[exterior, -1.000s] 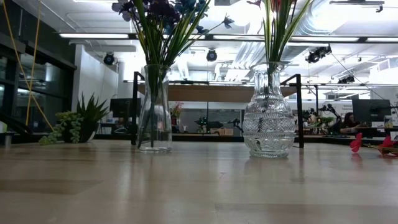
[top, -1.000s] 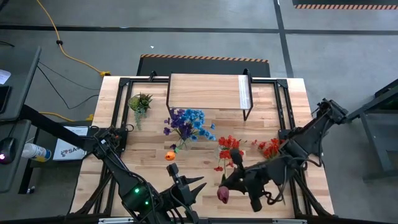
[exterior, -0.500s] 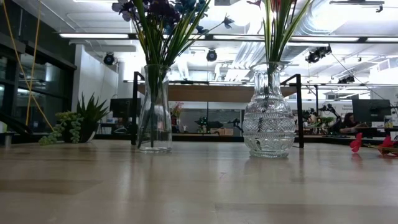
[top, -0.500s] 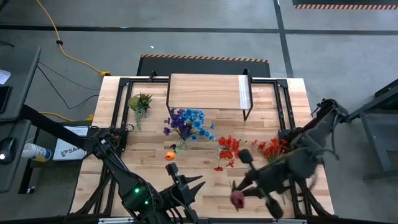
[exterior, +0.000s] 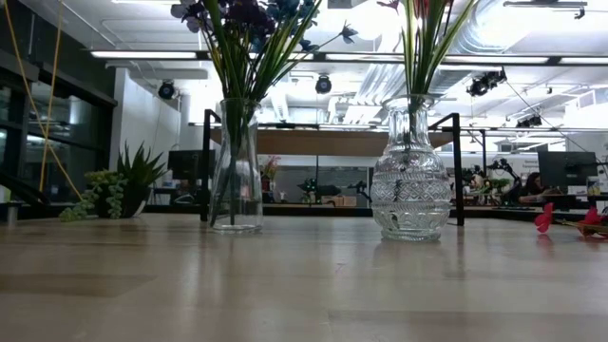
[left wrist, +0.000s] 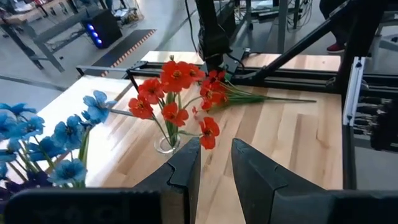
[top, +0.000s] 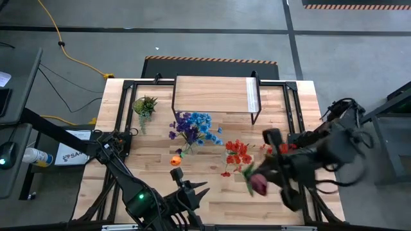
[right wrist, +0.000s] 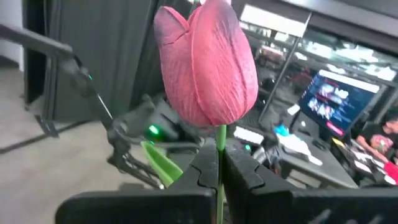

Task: Pick and place flowers into a vace then onto a shelf
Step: Put the dark red flower into the right transparent crystal vase

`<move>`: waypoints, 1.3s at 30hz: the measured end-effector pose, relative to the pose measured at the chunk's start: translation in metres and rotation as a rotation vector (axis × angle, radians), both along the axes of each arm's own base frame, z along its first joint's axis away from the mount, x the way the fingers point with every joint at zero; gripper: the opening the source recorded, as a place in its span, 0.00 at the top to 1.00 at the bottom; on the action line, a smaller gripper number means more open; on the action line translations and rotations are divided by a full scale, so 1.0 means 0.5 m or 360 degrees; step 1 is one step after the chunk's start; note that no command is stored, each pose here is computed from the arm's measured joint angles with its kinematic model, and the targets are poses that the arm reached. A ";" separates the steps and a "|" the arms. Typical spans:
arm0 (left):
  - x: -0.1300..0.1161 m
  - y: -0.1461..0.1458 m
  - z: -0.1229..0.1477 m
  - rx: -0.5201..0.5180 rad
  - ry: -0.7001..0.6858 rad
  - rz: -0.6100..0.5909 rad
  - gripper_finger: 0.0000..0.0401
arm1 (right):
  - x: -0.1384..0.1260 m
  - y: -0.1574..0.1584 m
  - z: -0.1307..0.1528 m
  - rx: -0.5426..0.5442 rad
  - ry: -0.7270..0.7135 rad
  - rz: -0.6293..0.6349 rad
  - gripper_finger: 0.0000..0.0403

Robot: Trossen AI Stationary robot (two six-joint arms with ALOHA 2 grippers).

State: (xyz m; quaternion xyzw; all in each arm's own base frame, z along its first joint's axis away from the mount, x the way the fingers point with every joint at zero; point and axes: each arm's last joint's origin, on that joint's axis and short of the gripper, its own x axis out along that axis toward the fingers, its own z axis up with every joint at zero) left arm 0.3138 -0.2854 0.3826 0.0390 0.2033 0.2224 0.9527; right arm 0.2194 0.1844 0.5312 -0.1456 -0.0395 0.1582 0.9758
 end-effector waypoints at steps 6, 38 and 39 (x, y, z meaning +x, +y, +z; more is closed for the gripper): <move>0.000 -0.002 -0.002 -0.0082 0.0021 -0.0023 0.69 | 0.043 -0.046 -0.009 0.0058 0.0050 0.0001 1.00; -0.009 0.001 -0.012 -0.0203 0.0123 -0.0022 0.69 | 0.211 -0.096 -0.143 0.0093 0.0635 -0.0075 1.00; -0.009 0.002 -0.013 -0.0209 0.0125 -0.0018 0.69 | 0.213 -0.095 -0.145 0.0095 0.0643 -0.0067 1.00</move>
